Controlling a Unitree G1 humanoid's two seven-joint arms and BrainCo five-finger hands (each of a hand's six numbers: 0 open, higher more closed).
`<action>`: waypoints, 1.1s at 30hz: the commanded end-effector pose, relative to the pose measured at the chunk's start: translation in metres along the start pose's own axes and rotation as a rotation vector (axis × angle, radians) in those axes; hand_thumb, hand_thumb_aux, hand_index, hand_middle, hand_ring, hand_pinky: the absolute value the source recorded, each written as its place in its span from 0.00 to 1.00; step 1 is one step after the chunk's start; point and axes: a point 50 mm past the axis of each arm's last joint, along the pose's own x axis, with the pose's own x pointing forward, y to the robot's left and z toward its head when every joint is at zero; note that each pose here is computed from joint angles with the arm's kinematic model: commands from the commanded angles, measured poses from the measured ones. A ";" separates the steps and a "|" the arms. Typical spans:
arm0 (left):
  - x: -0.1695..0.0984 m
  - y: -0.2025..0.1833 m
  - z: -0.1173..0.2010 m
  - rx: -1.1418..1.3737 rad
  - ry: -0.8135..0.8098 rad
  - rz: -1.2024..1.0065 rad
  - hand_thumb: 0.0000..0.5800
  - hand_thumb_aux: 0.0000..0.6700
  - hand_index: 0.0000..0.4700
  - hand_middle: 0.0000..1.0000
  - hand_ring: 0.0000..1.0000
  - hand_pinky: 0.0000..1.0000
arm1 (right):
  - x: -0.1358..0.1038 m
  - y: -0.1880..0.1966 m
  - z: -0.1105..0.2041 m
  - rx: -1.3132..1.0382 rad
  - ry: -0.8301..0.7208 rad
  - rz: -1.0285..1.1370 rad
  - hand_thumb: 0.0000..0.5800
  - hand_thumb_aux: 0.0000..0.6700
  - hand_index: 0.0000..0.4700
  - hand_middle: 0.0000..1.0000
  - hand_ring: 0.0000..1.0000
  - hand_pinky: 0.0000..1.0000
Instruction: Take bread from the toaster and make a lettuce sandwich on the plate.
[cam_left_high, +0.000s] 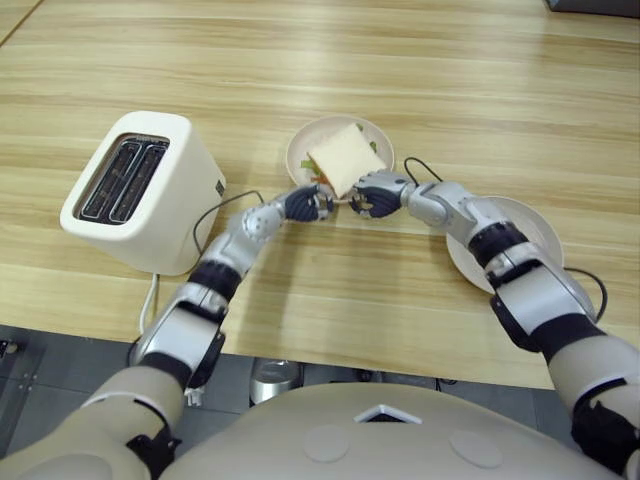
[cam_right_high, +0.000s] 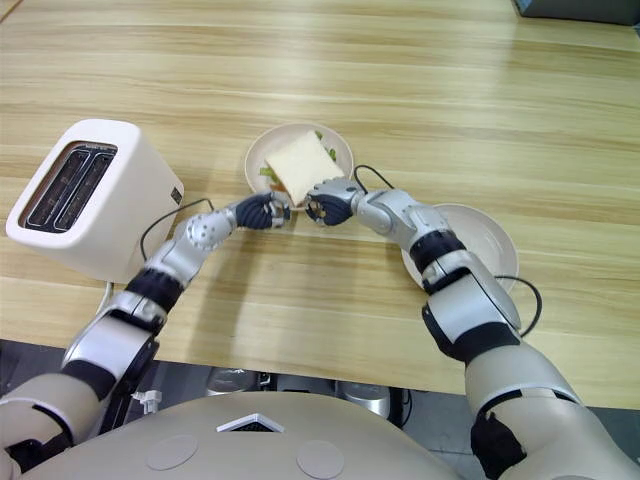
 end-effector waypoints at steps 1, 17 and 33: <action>0.000 0.004 -0.008 -0.056 0.007 0.104 0.00 0.00 0.00 0.00 0.00 0.00 | 0.000 -0.008 -0.004 0.020 0.017 -0.143 1.00 1.00 0.98 0.17 0.17 0.17; -0.084 -0.010 0.027 -0.280 -0.452 0.445 0.00 0.00 0.00 0.00 0.00 0.00 | -0.097 -0.040 0.047 0.327 -0.311 -1.119 0.00 0.00 0.00 0.00 0.00 0.00; -0.083 -0.009 -0.008 -0.600 -0.358 0.523 0.00 0.00 0.00 0.00 0.00 0.00 | -0.091 -0.021 0.038 0.507 -0.266 -1.185 0.00 0.00 0.00 0.00 0.00 0.00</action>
